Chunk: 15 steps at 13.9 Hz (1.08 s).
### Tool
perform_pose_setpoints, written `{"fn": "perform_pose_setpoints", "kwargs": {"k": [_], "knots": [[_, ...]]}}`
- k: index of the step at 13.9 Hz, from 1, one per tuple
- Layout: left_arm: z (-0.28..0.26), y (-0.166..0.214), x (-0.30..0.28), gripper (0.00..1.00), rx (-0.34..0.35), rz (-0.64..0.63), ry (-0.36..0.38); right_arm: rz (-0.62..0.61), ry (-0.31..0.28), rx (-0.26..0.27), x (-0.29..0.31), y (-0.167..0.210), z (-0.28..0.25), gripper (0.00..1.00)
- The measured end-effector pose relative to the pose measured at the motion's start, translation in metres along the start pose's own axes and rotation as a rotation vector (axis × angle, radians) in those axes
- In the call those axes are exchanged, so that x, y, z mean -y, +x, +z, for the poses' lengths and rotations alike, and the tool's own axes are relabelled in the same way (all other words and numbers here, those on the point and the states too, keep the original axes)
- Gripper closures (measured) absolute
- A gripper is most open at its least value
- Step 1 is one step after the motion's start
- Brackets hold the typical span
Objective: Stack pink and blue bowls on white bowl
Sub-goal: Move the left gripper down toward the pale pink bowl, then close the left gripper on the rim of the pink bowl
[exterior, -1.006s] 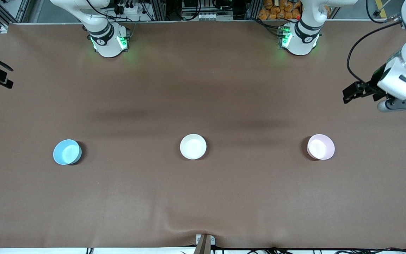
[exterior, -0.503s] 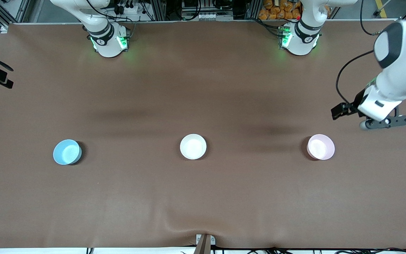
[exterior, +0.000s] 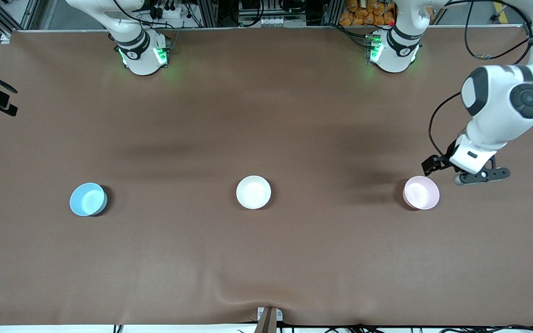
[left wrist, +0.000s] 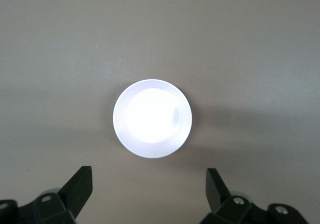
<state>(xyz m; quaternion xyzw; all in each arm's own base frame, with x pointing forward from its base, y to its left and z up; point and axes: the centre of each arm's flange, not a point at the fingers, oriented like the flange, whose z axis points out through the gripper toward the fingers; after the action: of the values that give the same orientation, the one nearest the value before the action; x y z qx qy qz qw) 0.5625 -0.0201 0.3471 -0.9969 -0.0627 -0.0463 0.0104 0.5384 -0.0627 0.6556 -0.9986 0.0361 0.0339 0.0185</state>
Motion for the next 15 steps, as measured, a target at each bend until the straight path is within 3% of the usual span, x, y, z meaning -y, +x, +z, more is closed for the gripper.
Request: {"fn": "perform_pose_setpoints", "kwargs": {"k": [10,13,15], "knots": [[0.081,0.007,0.032,0.0,0.017,-0.034,0.021,0.0,0.001,0.0,0.0,0.0,0.0,0.0],[0.096,0.007,0.033,0.04,0.022,-0.035,0.025,0.0,0.002,0.0,0.0,0.0,0.0,0.0],[0.104,0.008,0.033,0.14,0.029,-0.034,0.027,0.0,0.002,0.0,0.0,0.0,0.0,0.0]]}}
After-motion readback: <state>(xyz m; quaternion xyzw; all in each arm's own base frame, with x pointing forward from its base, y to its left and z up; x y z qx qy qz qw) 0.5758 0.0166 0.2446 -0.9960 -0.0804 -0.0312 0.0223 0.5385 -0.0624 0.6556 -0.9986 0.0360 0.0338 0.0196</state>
